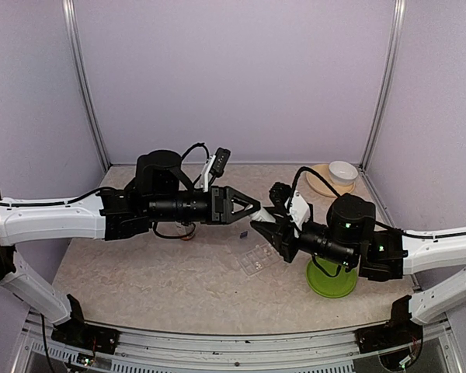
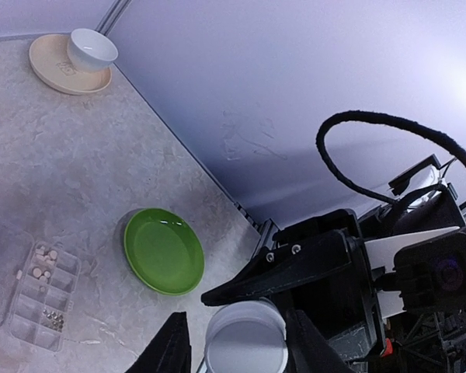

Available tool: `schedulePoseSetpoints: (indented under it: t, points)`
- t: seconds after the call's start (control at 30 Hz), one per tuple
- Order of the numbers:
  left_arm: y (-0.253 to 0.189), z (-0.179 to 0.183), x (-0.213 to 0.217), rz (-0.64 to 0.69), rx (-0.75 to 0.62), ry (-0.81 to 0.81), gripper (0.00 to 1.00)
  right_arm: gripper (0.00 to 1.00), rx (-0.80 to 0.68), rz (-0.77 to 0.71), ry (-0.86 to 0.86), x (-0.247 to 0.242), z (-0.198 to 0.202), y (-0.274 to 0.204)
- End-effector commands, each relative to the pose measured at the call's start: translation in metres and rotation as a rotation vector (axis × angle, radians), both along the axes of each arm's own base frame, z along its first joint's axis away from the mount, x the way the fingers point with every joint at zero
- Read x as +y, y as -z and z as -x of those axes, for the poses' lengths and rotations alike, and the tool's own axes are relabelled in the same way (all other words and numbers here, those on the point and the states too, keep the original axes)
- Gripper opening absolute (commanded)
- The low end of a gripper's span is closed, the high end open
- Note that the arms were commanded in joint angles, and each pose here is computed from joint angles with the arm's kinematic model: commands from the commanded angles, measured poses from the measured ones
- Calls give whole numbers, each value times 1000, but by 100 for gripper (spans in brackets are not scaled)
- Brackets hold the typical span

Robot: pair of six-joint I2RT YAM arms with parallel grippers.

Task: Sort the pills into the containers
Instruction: Screw the lid of the pill bottle onto the pill bottle.

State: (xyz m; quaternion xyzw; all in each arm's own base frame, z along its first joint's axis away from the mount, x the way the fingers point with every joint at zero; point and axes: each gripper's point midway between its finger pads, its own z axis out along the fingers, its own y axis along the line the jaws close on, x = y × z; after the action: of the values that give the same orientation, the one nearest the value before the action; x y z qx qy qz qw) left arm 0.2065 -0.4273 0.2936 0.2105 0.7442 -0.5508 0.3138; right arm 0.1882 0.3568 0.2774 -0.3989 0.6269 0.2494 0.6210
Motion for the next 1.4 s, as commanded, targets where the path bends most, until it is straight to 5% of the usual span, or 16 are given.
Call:
schedulePoseSetpoints:
  t: [0.0,0.17,0.83,1.13,1.2,1.37]
  points:
    - [-8,0,-2,27,-16,20,38,0,-11,-11,20,-1,-3,-7]
    - [-8,2,-3,37,-21,30,26,0,-7,-13,21,-1,-3,-7]
    - [-44,62,0,236,-305,293,17,0,328,-341,-156,-3,29,-26]
    - [-51,73,4,272,-325,332,15,0,332,-379,-166,-11,31,-31]
    - [-51,69,3,264,-318,317,14,5,322,-359,-162,-10,30,-29]
    - [-47,55,0,220,-274,257,12,40,304,-309,-136,-7,25,-22]
